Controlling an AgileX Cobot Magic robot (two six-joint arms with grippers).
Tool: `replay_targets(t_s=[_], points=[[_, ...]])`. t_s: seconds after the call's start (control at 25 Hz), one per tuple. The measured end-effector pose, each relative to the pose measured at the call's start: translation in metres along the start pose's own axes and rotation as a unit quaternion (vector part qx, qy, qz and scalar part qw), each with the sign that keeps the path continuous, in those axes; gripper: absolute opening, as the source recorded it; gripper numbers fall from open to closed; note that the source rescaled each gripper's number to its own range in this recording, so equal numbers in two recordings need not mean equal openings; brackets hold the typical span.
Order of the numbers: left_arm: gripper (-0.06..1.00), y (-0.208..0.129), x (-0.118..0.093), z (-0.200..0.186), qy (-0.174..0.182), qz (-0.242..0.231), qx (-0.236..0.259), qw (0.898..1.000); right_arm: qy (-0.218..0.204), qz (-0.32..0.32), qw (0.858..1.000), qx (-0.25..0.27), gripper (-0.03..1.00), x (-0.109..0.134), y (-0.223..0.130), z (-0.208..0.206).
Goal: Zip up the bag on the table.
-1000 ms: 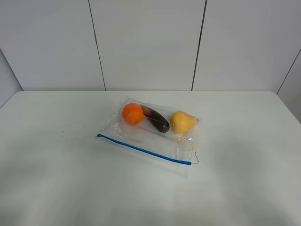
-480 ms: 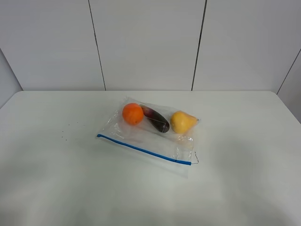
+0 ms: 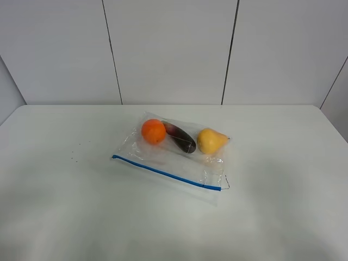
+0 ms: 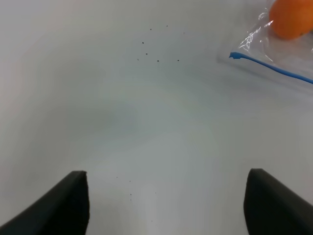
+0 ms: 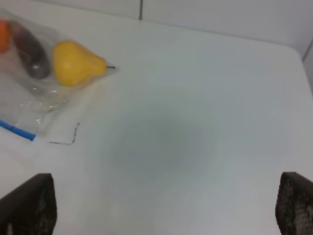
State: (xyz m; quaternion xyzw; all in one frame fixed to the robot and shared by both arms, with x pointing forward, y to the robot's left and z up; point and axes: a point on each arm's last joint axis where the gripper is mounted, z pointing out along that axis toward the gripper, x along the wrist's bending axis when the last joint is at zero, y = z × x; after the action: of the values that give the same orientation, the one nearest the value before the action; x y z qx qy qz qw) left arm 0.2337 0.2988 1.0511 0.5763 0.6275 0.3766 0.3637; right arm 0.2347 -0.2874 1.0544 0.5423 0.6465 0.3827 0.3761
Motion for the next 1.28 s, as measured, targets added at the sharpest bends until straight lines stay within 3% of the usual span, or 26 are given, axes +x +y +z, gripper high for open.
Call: replay_targets(t_s=[1.0,1.28], points=[[0.88,0.0,0.0,0.0,0.0,0.0,0.0,1.0,0.001,0.0,1.0,0.0,1.0,0.0,0.0,0.0],[0.88,0.0,-0.0004,0.0001,0.032,-0.016,-0.001,0.999,0.001,0.0,1.0,0.0,1.0,0.0001,0.0,0.0]])
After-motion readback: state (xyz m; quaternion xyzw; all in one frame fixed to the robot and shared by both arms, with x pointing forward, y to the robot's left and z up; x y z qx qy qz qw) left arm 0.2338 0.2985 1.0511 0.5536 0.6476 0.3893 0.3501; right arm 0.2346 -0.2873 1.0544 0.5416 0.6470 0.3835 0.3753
